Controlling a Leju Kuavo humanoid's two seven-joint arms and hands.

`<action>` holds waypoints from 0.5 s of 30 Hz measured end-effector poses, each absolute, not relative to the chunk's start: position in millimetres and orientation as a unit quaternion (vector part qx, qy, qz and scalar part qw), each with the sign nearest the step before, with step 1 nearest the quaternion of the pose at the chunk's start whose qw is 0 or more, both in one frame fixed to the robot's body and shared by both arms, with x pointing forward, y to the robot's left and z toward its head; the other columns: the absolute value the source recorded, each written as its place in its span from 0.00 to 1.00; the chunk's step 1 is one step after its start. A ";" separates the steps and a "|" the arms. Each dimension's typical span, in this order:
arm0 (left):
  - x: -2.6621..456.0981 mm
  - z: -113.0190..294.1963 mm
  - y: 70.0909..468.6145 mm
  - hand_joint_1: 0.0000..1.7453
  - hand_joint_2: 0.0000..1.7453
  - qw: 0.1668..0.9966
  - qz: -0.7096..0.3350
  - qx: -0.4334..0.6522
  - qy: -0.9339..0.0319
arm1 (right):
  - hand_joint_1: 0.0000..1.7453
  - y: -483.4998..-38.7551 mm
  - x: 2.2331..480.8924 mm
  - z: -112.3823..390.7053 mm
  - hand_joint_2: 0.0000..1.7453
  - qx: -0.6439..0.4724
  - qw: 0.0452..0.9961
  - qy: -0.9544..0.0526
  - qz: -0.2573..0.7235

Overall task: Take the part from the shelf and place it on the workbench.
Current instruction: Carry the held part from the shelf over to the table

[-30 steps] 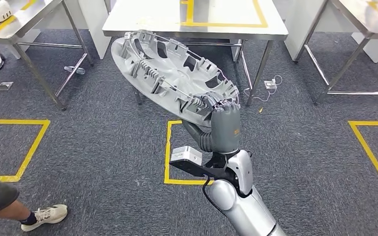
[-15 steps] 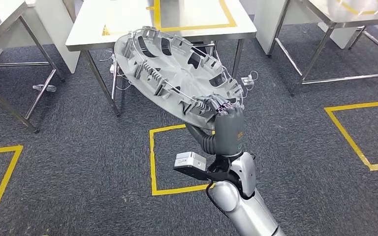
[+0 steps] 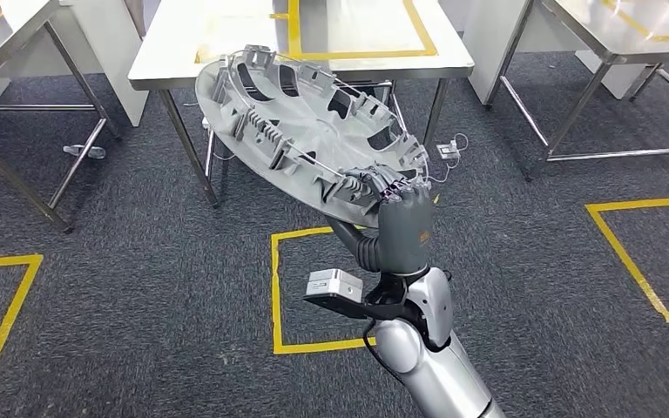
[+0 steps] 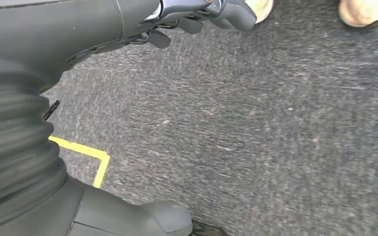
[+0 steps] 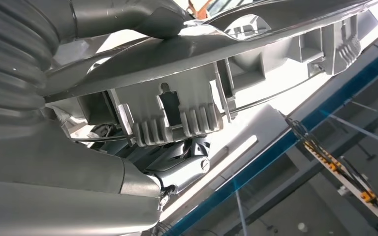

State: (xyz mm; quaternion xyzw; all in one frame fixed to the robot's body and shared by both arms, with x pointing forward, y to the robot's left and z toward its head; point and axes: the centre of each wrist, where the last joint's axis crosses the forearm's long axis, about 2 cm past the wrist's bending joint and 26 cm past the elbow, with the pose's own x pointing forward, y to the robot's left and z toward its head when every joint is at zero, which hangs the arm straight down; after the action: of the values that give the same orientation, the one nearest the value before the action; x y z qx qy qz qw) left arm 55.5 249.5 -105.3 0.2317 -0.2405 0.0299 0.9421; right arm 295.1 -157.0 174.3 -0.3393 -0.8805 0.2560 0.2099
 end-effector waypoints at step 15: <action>53.4 -105.6 249.1 0.00 1.00 0.945 0.027 0.228 -0.233 | 1.00 -155.6 296.6 174.5 1.00 -0.339 0.213 -0.880 0.256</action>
State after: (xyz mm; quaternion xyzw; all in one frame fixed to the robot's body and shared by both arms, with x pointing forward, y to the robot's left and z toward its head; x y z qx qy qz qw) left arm 53.4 249.1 -105.6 0.2276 -0.2335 0.0265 0.9450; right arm 296.6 -155.6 174.5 -0.3393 -0.8797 0.2560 0.2131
